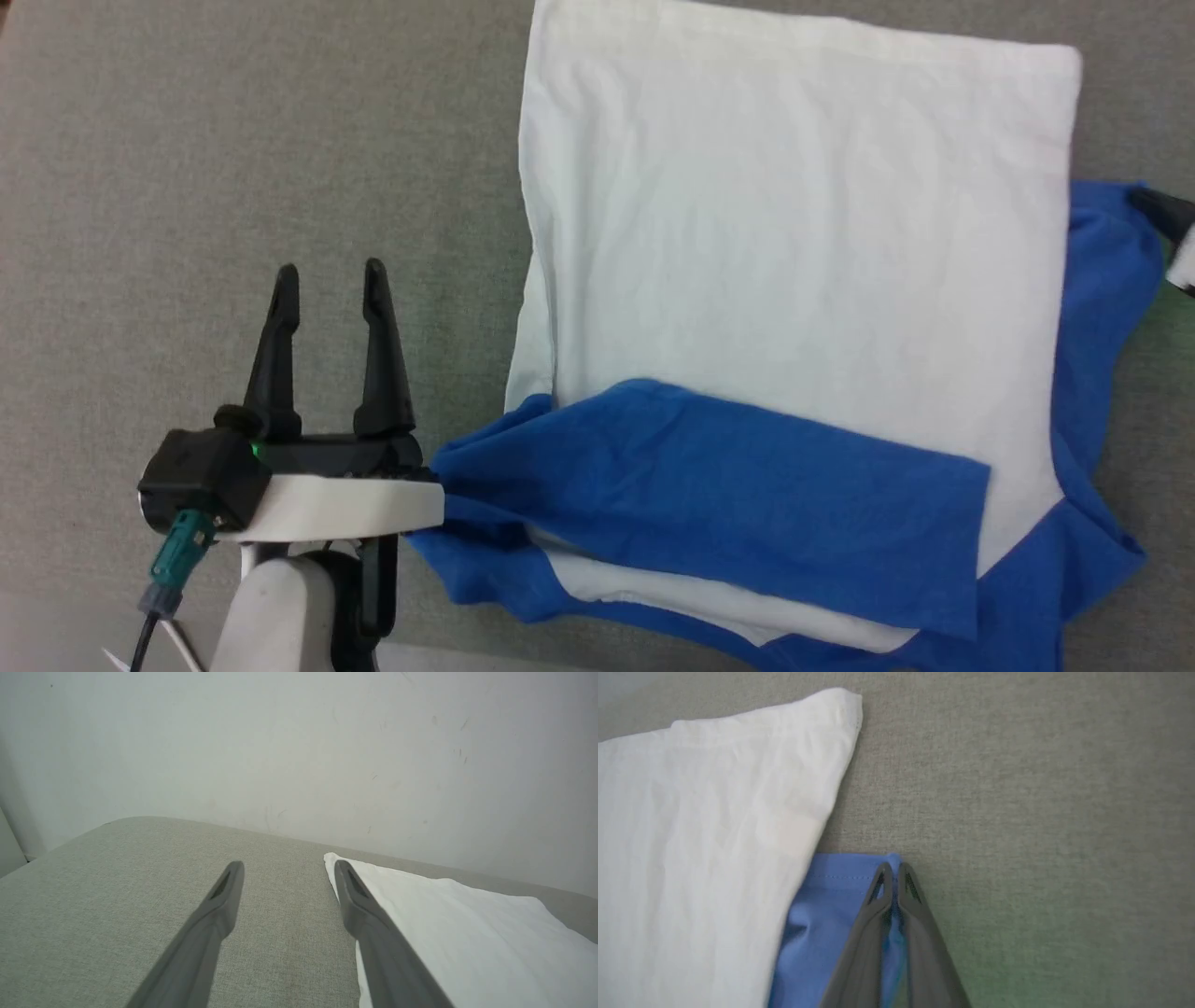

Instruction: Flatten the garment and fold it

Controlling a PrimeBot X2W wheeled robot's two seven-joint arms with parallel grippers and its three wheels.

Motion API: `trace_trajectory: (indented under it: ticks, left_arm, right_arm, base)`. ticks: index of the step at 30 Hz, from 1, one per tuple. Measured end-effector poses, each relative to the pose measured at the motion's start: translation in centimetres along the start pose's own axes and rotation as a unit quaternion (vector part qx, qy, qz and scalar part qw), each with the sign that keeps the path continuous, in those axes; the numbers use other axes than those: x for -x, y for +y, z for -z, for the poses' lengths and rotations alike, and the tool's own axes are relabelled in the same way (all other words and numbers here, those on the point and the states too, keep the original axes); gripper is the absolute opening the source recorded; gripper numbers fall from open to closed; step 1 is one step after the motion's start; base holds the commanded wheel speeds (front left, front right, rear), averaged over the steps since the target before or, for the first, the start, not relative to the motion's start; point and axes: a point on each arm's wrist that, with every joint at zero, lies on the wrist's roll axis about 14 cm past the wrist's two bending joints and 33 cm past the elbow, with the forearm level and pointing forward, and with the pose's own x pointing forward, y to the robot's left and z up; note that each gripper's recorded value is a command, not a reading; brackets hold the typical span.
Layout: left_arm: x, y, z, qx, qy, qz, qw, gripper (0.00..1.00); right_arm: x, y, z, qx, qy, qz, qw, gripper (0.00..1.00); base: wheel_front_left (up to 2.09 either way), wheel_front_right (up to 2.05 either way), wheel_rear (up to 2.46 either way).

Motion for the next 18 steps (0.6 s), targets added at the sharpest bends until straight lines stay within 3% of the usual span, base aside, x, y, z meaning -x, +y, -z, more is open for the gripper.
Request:
trace_trajectory:
  ticks: [6,11,14,18]
  left_arm:
    - [1.0,-0.6,-1.1,0.010,-0.010,0.007,1.000,1.00]
    - [1.9,-1.2,-1.6,0.018,-0.012,0.015,1.000,1.00]
    - [2.4,-1.4,-1.9,0.021,-0.014,0.019,1.000,1.00]
    - [3.3,-1.5,-2.3,0.023,-0.017,0.021,0.999,1.00]
  right_arm:
    - [5.1,-2.9,-3.7,-0.009,-0.108,0.030,0.994,0.00]
    - [9.7,-3.6,-6.5,0.026,-0.193,0.053,0.979,0.00]
    - [11.6,-1.7,-7.1,0.061,-0.225,0.043,0.971,0.00]
    - [13.2,3.3,-6.0,0.101,-0.256,-0.004,0.961,0.00]
  base:
    - [0.00,0.00,0.00]
    - [0.00,0.00,0.00]
    - [0.00,0.00,0.00]
    - [0.00,0.00,0.00]
